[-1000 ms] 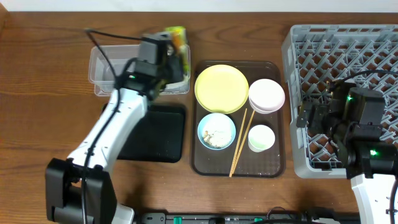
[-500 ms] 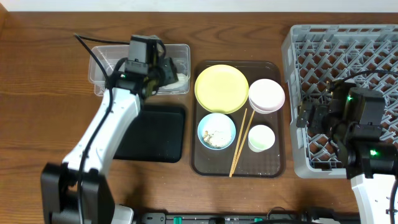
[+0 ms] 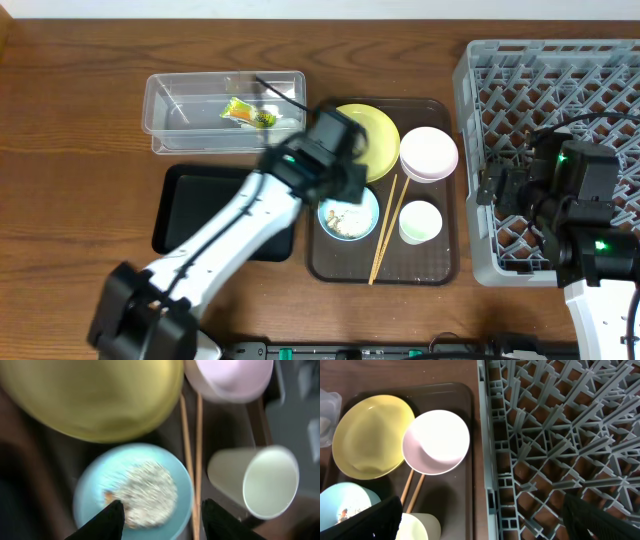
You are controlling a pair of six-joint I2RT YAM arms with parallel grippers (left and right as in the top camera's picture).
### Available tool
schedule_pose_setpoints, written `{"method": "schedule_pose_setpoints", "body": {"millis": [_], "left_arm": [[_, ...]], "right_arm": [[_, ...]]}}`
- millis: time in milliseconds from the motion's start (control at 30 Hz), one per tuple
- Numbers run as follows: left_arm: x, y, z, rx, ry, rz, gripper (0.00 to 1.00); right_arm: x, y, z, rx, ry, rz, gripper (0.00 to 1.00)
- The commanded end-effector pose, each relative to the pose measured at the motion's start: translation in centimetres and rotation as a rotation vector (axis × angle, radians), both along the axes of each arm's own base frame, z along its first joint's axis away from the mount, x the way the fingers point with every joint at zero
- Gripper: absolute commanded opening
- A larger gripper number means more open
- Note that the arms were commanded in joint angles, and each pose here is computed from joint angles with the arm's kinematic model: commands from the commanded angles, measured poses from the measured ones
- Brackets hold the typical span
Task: Sort waste into correct bins and load items into the dishwasher rack
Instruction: 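Grasp the light-blue rice bowl rim with the left gripper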
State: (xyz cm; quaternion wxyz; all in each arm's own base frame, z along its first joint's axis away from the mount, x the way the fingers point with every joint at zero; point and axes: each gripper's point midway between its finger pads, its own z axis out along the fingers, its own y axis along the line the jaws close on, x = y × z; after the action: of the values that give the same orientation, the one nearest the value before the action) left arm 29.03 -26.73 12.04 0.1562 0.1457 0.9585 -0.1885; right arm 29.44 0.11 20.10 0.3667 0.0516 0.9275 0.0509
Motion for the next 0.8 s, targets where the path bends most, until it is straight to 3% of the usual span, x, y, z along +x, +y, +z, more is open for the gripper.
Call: {"method": "schedule_pose_setpoints", "body": {"millis": [0, 367, 500, 567, 767], "left_arm": [[-2.3, -1.5, -3.1, 0.056, 0.060, -0.079, 0.53], [-5.1, -5.2, -9.2, 0.128, 0.122, -0.196, 0.52], [-4.7, -4.4, -10.7, 0.192, 0.110, -0.178, 0.37], [-4.1, -3.9, -10.9, 0.224, 0.085, -0.163, 0.34], [-4.0, -3.9, -10.8, 0.228, 0.080, -0.161, 0.15]], "right_arm": [[0.2, 0.4, 0.8, -0.004, -0.018, 0.020, 0.99], [0.2, 0.4, 0.8, -0.004, -0.018, 0.020, 0.99], [0.2, 0.4, 0.8, -0.004, -0.017, 0.020, 0.99], [0.2, 0.4, 0.8, -0.004, -0.017, 0.020, 0.99], [0.2, 0.4, 0.8, -0.004, -0.017, 0.020, 0.99]]}}
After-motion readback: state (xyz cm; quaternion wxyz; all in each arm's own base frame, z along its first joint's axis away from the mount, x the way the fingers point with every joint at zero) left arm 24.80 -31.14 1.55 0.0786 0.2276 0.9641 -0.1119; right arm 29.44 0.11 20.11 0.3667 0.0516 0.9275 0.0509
